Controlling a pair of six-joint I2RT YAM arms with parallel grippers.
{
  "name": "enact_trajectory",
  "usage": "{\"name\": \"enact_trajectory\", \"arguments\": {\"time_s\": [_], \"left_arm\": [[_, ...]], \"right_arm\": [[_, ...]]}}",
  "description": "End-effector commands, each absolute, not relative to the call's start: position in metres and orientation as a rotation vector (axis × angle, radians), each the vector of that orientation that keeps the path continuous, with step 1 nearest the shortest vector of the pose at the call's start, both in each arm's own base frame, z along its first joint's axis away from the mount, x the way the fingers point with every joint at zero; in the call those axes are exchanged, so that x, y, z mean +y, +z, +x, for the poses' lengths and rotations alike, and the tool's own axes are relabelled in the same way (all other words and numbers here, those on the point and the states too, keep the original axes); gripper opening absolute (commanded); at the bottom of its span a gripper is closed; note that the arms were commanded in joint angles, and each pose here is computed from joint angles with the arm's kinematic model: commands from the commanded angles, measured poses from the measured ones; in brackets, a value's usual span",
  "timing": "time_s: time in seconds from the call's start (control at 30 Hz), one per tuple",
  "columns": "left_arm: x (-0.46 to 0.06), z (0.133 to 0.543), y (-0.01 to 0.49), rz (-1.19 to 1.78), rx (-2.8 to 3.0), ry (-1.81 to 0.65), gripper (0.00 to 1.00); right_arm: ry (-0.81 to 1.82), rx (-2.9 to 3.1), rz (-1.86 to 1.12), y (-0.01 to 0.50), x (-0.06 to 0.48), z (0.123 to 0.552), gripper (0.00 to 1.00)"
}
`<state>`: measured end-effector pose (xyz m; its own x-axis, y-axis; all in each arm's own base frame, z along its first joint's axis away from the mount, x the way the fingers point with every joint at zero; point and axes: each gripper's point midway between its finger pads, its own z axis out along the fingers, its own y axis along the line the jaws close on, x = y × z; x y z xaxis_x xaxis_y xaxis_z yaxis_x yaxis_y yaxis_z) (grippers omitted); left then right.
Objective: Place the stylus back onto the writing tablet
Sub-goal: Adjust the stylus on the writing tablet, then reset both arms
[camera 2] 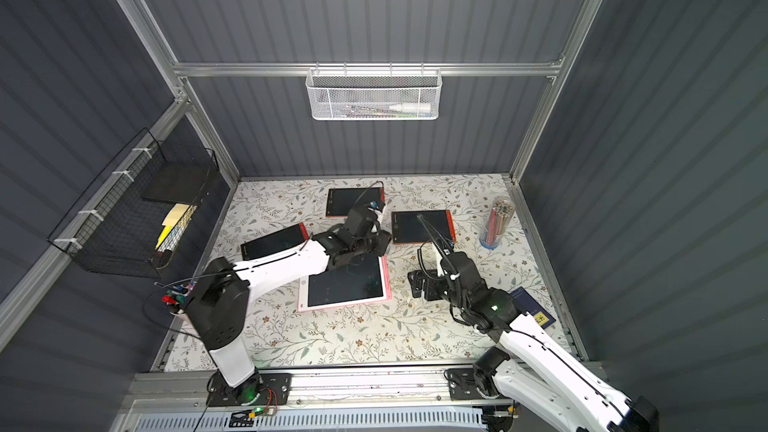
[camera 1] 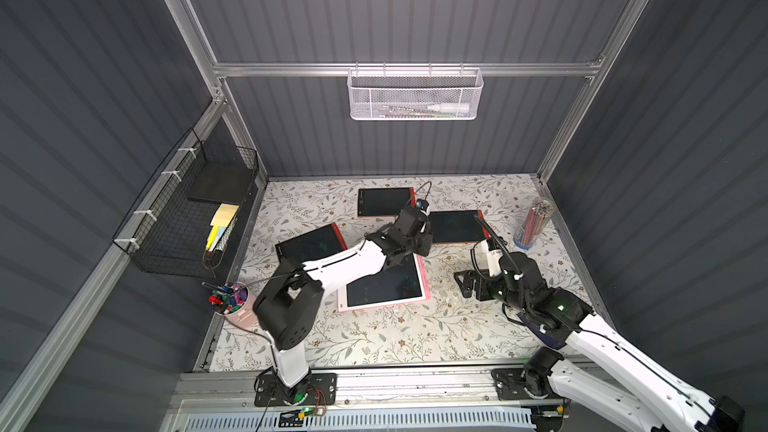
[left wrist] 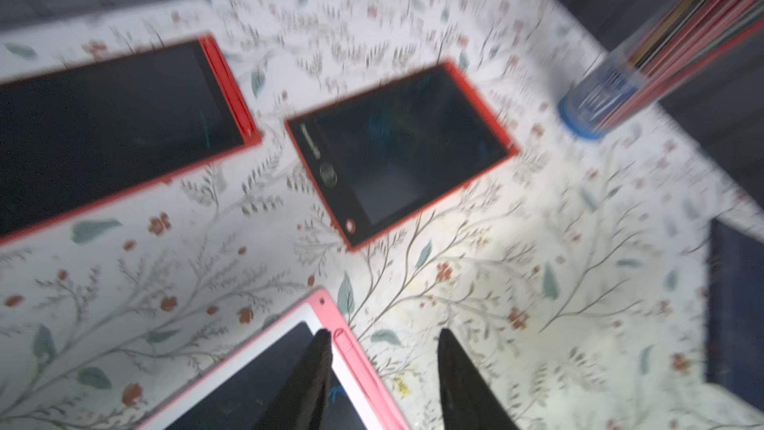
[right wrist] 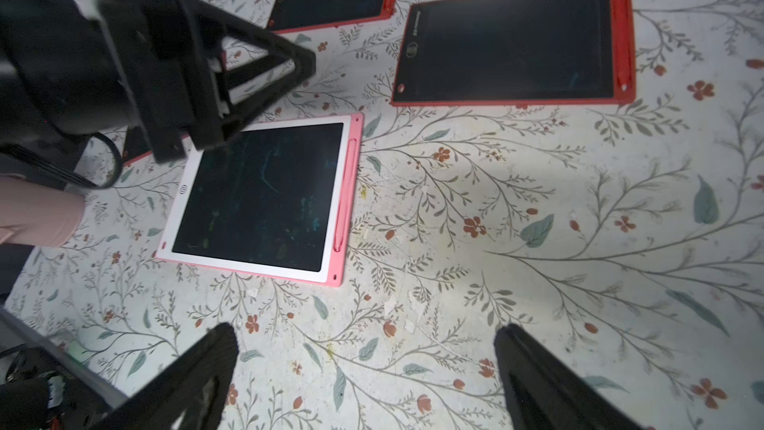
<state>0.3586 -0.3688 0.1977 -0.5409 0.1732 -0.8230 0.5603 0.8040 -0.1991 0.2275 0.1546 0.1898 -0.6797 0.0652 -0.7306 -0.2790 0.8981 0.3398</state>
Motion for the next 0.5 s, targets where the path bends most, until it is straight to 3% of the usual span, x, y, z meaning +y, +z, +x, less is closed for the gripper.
{"name": "enact_trajectory", "arguments": {"time_s": [0.0,0.1,0.17,0.23,0.47], "left_arm": [[-0.363,0.349,0.248,0.482,1.984,-0.672,0.54],[-0.346,0.346,0.278,0.406,1.908,-0.684,0.68],[-0.333,0.345,0.298,0.340,1.857,-0.683,0.87],[-0.316,0.346,0.325,0.259,1.784,-0.675,0.99],[-0.259,0.345,0.375,0.090,1.595,-0.608,0.99]], "right_arm": [[0.579,2.223,-0.214,0.208,0.153,0.216,0.99],[0.577,2.160,-0.180,0.223,0.146,0.216,0.99],[0.524,2.126,-0.119,0.230,0.132,0.218,0.99],[0.476,2.077,-0.079,0.238,0.122,0.222,0.99],[0.327,1.979,-0.010,0.258,0.096,0.232,0.99]]}}
